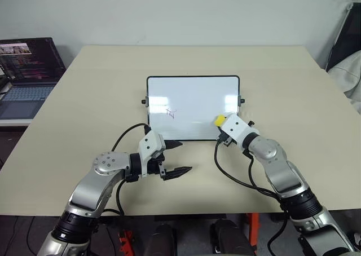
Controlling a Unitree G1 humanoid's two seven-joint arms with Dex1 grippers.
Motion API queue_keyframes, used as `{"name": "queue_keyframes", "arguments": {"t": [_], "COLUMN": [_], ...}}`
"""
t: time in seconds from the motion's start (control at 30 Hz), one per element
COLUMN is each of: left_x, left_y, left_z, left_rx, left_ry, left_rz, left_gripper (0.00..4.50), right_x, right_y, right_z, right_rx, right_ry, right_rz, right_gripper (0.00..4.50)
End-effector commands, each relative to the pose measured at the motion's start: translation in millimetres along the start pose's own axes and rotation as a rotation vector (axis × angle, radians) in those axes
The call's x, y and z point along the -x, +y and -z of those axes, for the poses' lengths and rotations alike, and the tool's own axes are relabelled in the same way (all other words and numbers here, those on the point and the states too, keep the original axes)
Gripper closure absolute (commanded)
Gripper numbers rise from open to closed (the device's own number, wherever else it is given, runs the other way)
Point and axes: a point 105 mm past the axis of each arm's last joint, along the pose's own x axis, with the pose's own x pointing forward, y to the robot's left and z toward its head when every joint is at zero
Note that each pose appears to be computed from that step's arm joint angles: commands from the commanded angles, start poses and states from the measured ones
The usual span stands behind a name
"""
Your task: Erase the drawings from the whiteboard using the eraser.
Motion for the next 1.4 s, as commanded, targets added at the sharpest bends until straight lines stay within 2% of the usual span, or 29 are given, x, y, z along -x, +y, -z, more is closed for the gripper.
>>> {"name": "queue_keyframes", "arguments": {"t": [0.03, 0.13, 0.27, 0.37, 0.53, 0.7, 1.03, 1.4], "left_x": [5, 7, 19, 33, 55, 72, 84, 91], "left_y": [2, 5, 25, 34, 42, 40, 45, 59], "left_z": [-6, -3, 0, 2, 8, 14, 7, 4], "left_rx": [-0.015, -0.006, 0.013, 0.026, 0.005, 0.036, 0.057, 0.065], "left_ry": [-0.018, -0.021, -0.048, -0.070, -0.073, -0.072, -0.104, -0.120], "left_rz": [-0.032, -0.066, -0.224, -0.324, -0.479, -0.575, -0.674, -0.733], "left_gripper": [0.00, 0.00, 0.00, 0.00, 0.00, 0.00, 0.00, 0.00], "right_x": [3, 4, 12, 25, 47, 55, 32, 25], "right_y": [19, 14, -16, -20, -12, 3, 17, 21], "right_z": [7, 7, -11, -22, -32, -39, -70, -79], "right_rx": [0.005, 0.006, -0.112, -0.177, -0.215, -0.248, -0.288, -0.264], "right_ry": [0.031, 0.024, -0.071, -0.148, -0.226, -0.268, -0.373, -0.411], "right_rz": [-0.097, -0.064, 0.045, 0.016, -0.057, -0.094, -0.136, -0.149], "right_gripper": [3.21, 3.21, 3.21, 3.21, 3.21, 3.21, 3.21, 3.21]}}
